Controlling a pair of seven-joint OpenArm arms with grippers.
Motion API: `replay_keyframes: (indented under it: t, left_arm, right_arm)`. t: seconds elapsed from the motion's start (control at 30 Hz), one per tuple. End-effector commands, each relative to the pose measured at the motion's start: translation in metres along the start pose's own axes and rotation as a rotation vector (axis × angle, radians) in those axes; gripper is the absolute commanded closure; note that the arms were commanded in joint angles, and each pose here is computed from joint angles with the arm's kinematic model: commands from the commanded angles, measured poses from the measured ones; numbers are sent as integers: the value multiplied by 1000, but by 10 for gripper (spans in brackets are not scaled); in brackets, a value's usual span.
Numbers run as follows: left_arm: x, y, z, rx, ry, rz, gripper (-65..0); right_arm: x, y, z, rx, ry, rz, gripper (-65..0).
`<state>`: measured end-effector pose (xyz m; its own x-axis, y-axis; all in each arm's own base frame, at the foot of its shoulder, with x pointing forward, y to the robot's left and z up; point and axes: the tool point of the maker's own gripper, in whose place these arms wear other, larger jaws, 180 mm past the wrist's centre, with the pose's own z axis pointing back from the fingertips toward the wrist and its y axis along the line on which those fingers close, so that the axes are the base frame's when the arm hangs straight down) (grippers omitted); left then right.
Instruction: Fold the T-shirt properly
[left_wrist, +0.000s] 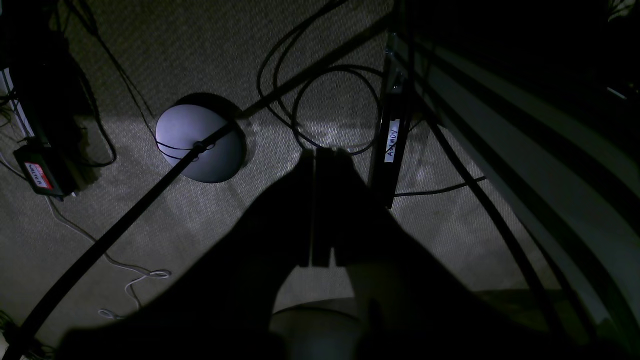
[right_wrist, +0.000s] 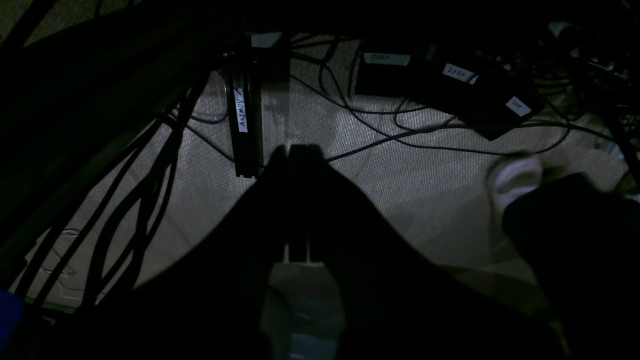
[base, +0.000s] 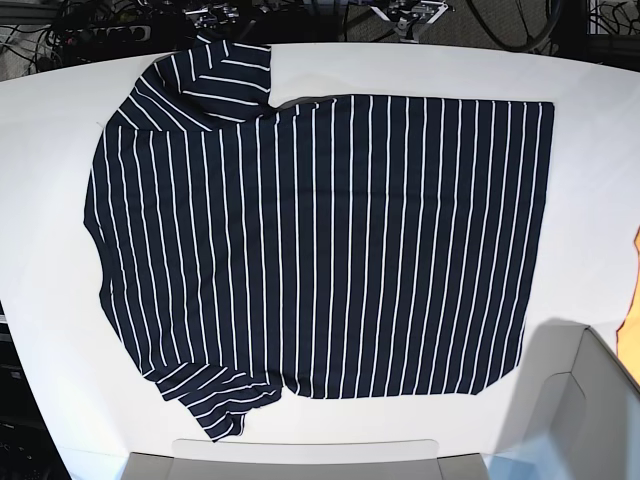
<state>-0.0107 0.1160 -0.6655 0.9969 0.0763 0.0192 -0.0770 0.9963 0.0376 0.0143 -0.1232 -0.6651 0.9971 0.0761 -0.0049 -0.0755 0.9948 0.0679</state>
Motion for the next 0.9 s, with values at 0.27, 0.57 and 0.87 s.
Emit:
replay_keyframes:
  t: [0.27, 0.57, 0.87]
  left_arm:
    - [1, -3, 0, 0, -4, 2, -1]
    - [1, -3, 0, -2, -4, -1, -1]
    - [-1, -1, 0, 2, -1, 0, -2]
  right_arm:
    - [7, -1, 0, -1, -18, -1, 0]
    - [7, -1, 0, -1, -18, 1, 0]
    - [7, -1, 0, -1, -18, -1, 0]
